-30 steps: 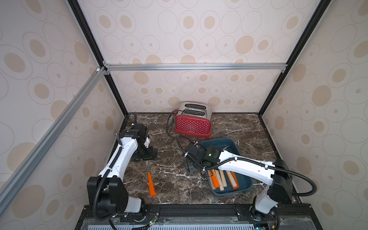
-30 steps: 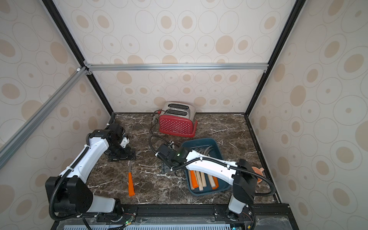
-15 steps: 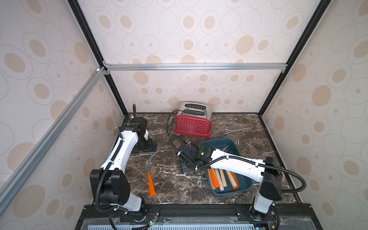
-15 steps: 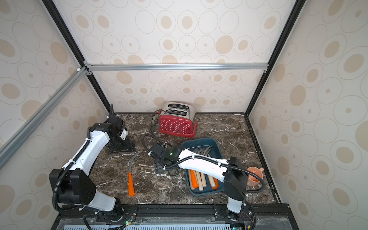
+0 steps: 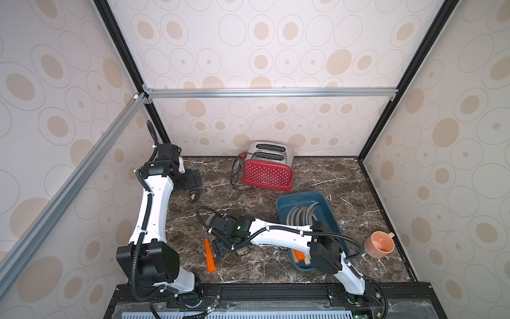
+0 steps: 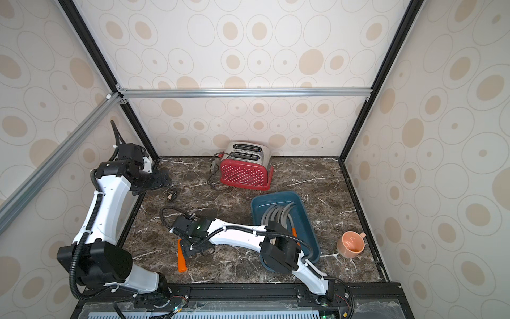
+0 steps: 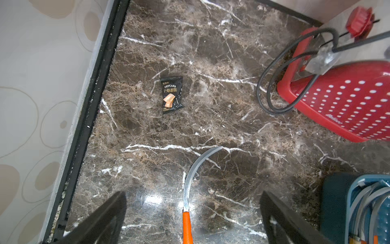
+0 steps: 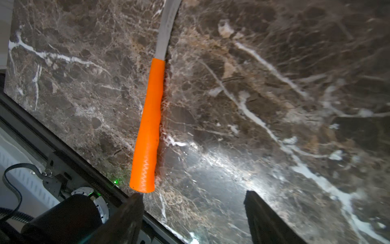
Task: Put small sickles into storage boxes
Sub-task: Pick up the sickle at the center of the board.
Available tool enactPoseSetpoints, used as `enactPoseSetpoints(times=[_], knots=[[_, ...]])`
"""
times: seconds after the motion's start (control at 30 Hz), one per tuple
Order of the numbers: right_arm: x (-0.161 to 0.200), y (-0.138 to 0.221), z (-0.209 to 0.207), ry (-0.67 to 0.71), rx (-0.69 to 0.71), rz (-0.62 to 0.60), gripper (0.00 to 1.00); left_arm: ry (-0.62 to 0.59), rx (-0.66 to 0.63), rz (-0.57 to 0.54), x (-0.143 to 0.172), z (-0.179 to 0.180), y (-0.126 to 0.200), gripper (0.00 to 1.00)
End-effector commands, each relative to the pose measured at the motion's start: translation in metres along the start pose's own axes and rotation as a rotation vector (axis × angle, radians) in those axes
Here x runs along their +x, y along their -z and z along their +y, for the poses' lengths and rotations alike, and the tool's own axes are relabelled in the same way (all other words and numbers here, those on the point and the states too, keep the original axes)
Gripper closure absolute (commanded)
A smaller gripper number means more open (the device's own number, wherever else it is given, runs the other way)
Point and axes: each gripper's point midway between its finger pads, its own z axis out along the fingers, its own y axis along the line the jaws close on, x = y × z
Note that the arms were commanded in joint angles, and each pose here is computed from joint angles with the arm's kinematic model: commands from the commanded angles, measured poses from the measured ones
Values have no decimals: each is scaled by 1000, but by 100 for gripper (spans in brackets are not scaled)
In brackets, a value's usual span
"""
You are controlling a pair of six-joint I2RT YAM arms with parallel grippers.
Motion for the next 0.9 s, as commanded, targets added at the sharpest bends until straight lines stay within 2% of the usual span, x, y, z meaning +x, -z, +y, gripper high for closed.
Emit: enactPoseSetpoints(times=[0.0,0.2,0.5,0.87], knots=[[5,-8,12,7,-20,38,22,39,30,-102,-30,-2,26,1],[11,-30,34,31,-66,103,25,41,98,-140,-45,-15,39,1],[23,-53,33,23,-46,175,30,42,141,-141,-43,-22,44,1],[25,-58,38,35,-29,196,32,58,183,-130,-43,-29,41,1]])
